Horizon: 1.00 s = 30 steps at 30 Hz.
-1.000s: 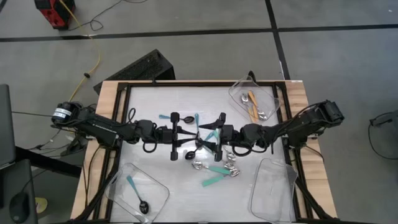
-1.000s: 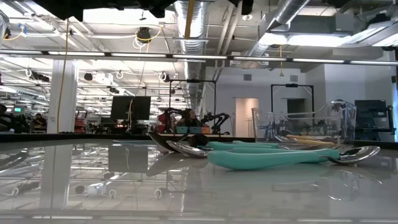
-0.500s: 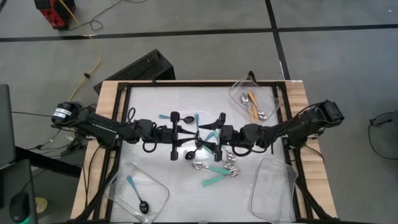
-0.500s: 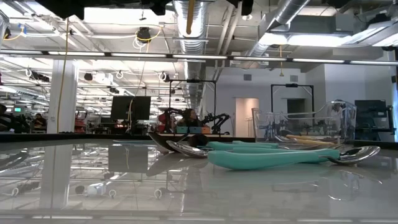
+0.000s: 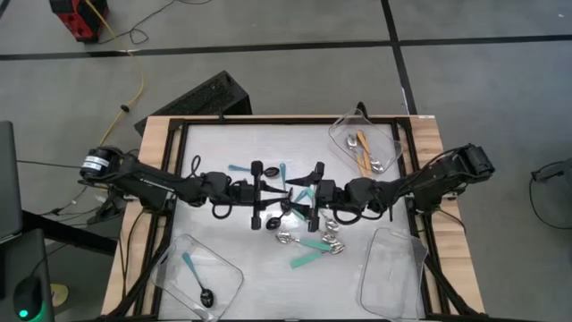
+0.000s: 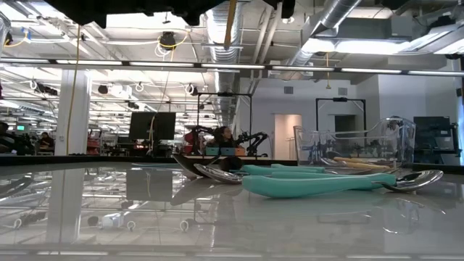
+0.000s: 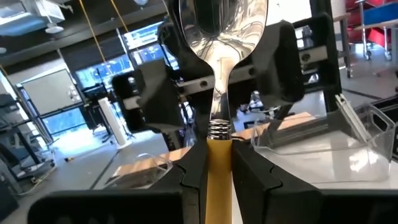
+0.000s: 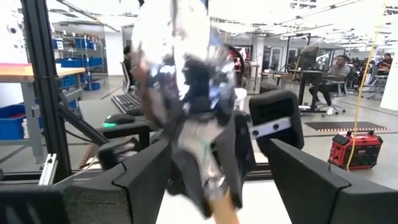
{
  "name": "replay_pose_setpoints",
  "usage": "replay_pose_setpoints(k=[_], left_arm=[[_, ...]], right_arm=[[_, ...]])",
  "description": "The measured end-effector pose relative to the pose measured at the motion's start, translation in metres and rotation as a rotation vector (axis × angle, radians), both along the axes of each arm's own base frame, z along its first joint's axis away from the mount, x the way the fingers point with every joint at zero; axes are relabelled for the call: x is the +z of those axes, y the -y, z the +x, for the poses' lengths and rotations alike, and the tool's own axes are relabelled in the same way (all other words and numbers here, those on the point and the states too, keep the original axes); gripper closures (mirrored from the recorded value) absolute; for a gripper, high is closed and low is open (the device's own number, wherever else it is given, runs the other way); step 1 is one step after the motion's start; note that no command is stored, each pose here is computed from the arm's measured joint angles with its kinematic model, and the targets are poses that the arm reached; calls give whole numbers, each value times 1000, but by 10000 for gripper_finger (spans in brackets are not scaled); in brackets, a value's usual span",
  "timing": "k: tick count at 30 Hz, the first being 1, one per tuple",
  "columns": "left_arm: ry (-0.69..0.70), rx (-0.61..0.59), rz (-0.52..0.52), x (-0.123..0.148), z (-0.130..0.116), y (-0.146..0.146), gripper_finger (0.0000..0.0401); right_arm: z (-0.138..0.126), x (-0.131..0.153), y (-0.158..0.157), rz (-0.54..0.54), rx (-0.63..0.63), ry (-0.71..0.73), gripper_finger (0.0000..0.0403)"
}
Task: Sort silverware by color (type)
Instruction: Put the yellow spoon into the top transparent bin
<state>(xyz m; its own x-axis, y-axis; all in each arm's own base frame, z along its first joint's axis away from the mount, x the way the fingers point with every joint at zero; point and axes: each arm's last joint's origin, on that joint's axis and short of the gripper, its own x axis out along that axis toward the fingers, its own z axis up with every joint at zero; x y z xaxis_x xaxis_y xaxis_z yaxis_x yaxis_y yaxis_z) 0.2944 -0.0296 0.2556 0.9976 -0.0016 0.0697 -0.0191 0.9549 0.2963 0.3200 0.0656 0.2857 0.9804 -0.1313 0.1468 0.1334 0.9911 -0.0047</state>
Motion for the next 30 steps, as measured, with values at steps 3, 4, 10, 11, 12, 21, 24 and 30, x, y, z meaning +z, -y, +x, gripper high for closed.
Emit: replay_pose_setpoints(k=[3, 4, 10, 11, 12, 21, 24, 30], left_arm=[[-15, 2, 2, -4, 2, 0, 360], [-13, 2, 1, -4, 2, 0, 360], [2, 4, 1, -1, 1, 0, 360], [3, 5, 1, -1, 1, 0, 360], [2, 4, 1, -1, 1, 0, 360], [-2, 4, -5, -2, 1, 0, 360], [-6, 7, -17, -2, 1, 0, 360], [-6, 6, -19, -3, 1, 0, 360]], right_arm=[[0, -2, 0, -4, 0, -18, 111], [0, -3, 0, -6, -1, -26, 111], [0, -3, 0, -7, -3, -33, 135], [1, -3, 0, -7, -5, -34, 144], [1, -3, 0, -7, -5, -34, 156], [1, -4, 0, -4, -7, -42, 320], [1, -5, 0, -15, -11, -51, 350], [0, -5, 0, -9, -7, -52, 350]])
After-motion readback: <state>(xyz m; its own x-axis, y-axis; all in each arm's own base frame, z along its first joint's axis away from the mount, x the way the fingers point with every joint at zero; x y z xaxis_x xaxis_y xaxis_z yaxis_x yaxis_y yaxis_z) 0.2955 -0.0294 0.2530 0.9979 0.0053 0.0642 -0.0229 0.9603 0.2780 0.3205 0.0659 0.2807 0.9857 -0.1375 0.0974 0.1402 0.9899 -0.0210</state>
